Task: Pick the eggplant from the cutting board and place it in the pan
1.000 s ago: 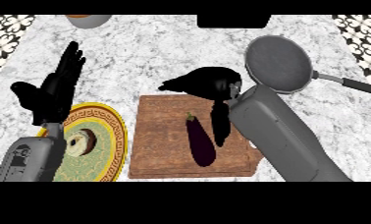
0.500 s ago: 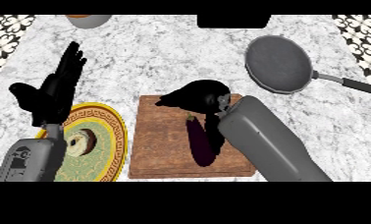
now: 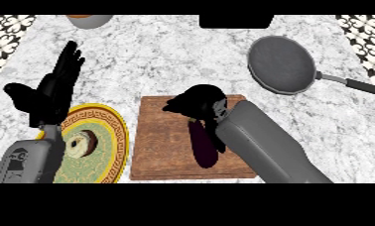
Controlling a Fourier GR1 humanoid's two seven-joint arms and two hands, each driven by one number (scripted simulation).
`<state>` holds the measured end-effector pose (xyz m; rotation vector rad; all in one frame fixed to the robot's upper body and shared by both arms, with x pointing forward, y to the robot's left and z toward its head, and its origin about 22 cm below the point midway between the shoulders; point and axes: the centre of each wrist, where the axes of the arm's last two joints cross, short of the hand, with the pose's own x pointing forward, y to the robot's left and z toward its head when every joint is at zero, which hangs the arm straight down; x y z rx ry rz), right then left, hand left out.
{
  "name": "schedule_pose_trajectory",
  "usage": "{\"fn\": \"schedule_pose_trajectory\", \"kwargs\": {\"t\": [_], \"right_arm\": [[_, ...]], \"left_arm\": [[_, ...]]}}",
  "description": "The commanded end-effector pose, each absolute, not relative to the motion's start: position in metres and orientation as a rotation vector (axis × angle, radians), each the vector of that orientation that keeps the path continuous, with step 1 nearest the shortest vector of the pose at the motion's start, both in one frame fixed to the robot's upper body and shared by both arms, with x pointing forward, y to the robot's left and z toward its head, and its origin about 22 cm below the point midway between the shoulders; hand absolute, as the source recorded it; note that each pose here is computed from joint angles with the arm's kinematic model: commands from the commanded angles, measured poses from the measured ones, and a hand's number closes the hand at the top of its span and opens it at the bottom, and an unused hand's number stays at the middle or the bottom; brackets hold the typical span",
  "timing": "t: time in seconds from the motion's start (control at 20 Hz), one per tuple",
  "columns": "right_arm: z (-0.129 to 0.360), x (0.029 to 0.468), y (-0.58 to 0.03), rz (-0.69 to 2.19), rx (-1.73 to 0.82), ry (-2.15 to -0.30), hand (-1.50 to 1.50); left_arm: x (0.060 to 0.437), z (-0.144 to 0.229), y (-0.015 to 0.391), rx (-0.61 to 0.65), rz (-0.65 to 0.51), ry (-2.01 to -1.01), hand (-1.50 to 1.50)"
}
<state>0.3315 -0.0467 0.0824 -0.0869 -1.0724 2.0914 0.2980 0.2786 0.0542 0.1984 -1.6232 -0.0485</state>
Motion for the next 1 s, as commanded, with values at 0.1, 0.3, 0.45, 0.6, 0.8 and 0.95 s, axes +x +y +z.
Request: {"fn": "schedule_pose_trajectory", "kwargs": {"t": [0.1, 0.3, 0.45, 0.6, 0.8, 0.95], "right_arm": [[0.081, 0.329, -0.036, 2.146, -0.142, -0.999, -1.5], [0.056, 0.323, -0.03, 2.131, -0.11, -1.016, -1.5], [0.059, 0.329, -0.021, 2.152, -0.113, -0.985, -1.5], [0.045, 0.322, -0.041, 2.191, -0.15, -0.95, -1.5], [0.033, 0.321, -0.038, 2.199, -0.134, -0.933, -1.5], [0.024, 0.333, -0.037, 2.2, -0.124, -0.873, -1.5]], "left_arm": [[0.307, 0.04, 0.262, 0.209, -0.035, -1.618, 0.0], [0.289, 0.032, 0.281, 0.199, -0.058, -1.616, 0.0], [0.312, 0.04, 0.266, 0.202, -0.058, -1.621, 0.0], [0.294, 0.056, 0.264, 0.221, -0.057, -1.624, 0.0], [0.287, 0.054, 0.268, 0.214, -0.055, -1.62, 0.0], [0.283, 0.049, 0.287, 0.204, -0.055, -1.63, 0.0]]}}
